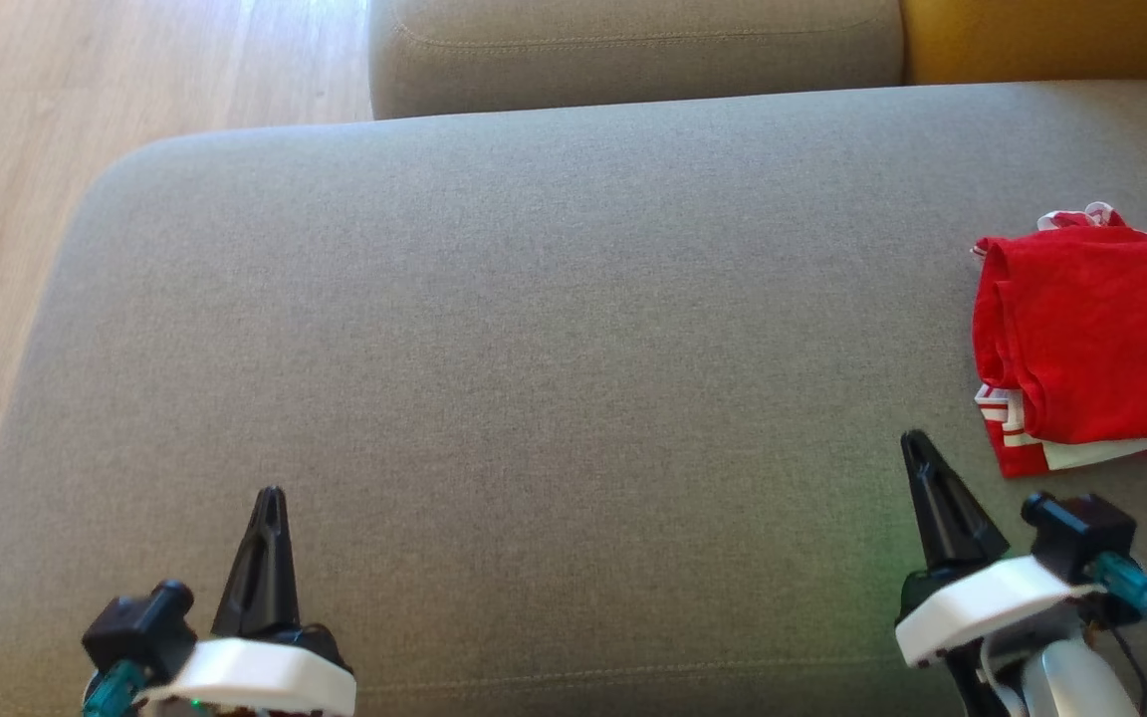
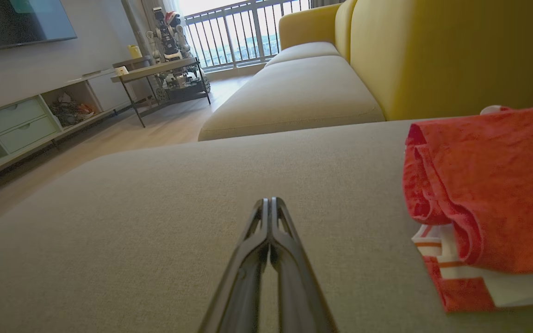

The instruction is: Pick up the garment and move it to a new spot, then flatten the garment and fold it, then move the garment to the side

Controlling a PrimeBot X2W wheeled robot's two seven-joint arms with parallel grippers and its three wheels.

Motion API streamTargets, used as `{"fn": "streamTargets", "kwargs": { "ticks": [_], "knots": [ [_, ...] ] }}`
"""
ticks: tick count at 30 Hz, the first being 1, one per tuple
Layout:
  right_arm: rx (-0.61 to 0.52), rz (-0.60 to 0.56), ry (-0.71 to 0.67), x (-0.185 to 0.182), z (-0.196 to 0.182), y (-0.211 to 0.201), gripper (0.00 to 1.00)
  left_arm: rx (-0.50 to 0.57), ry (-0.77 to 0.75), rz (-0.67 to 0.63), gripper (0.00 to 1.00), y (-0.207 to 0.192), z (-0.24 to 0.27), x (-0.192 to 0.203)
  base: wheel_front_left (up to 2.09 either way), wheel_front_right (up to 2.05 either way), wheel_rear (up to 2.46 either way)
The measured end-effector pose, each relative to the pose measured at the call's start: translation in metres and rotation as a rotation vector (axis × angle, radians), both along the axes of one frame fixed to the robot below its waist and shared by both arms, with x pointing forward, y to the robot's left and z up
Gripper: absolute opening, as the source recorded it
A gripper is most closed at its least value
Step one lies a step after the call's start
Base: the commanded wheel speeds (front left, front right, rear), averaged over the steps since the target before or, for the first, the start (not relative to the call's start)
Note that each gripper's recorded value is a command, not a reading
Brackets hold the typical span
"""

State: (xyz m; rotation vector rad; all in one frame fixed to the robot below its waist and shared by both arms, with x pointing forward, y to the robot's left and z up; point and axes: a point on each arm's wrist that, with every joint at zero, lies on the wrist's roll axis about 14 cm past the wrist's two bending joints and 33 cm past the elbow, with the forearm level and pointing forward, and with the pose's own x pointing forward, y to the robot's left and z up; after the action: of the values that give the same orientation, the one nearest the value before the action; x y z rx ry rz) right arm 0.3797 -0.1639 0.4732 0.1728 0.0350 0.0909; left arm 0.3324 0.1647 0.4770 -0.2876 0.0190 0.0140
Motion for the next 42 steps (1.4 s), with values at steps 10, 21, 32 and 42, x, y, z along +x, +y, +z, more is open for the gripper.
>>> {"fn": "streamTargets", "kwargs": {
  "ticks": [10, 21, 32, 42],
  "knots": [
    [0.109, -0.035, 0.023, -0.001, -0.002, -0.006, 0.00, -0.108, 0.036, 0.013, 0.00, 0.001, -0.006, 0.000, 0.00, 0.00, 0.00],
    [0.227, -0.069, 0.047, -0.001, -0.003, -0.012, 0.00, -0.223, 0.061, 0.023, 0.00, 0.003, -0.011, 0.003, 0.00, 0.00, 0.00],
    [0.336, -0.103, 0.065, -0.002, -0.005, -0.018, 0.00, -0.325, 0.070, 0.034, 0.00, 0.005, -0.011, 0.008, 0.00, 0.00, 0.00],
    [0.446, -0.127, 0.085, -0.003, -0.007, -0.023, 0.00, -0.427, 0.094, 0.050, 0.00, 0.009, -0.015, 0.009, 0.00, 0.00, 0.00]
  ]
}}
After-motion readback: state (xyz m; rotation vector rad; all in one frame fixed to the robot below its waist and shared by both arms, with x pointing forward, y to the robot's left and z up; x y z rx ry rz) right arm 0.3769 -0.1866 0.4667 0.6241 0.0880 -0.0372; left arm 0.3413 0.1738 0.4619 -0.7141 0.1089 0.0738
